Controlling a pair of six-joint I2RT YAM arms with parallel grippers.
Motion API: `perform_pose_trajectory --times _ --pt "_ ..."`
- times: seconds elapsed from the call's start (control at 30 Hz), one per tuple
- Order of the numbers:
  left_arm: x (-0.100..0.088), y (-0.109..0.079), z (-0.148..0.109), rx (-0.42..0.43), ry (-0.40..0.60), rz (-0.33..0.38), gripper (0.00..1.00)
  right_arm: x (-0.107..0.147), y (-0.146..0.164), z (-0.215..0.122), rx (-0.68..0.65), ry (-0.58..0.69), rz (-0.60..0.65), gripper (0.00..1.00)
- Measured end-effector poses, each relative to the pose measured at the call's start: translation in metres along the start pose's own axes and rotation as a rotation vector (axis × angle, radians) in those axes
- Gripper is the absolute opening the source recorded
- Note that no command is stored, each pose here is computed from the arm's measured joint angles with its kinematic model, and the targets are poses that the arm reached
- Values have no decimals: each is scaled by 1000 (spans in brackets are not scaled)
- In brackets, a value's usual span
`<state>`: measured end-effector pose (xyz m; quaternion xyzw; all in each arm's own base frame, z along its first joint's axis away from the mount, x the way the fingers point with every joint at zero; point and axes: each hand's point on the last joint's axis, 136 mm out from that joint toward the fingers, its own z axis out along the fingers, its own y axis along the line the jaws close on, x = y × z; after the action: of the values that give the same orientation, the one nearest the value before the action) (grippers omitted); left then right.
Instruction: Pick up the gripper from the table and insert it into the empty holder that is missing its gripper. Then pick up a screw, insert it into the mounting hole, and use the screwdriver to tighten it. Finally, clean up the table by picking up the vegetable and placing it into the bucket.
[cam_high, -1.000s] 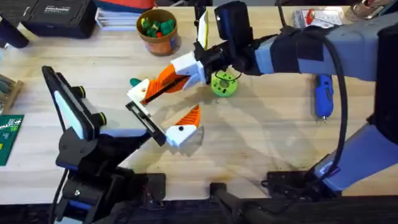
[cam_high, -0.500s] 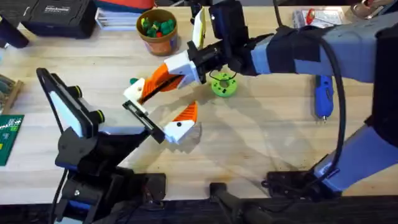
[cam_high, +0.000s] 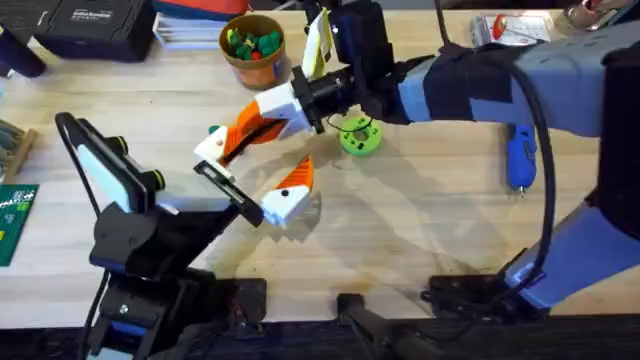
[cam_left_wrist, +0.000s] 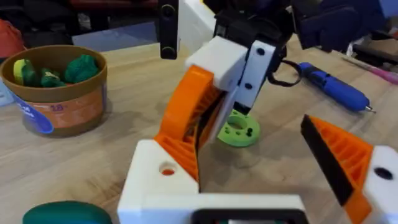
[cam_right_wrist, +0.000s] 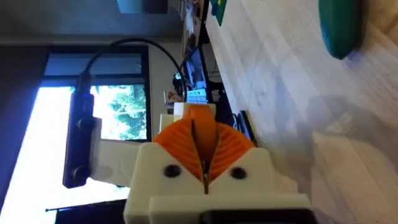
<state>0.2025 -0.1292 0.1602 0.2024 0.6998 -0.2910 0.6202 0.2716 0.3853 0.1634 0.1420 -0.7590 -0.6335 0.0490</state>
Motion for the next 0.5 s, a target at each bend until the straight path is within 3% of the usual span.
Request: perform_pose_trajectory --times 0.5 --pt "-2 9 -1 -53 -9 11 987 -9 6 12 13 -59 -62 9"
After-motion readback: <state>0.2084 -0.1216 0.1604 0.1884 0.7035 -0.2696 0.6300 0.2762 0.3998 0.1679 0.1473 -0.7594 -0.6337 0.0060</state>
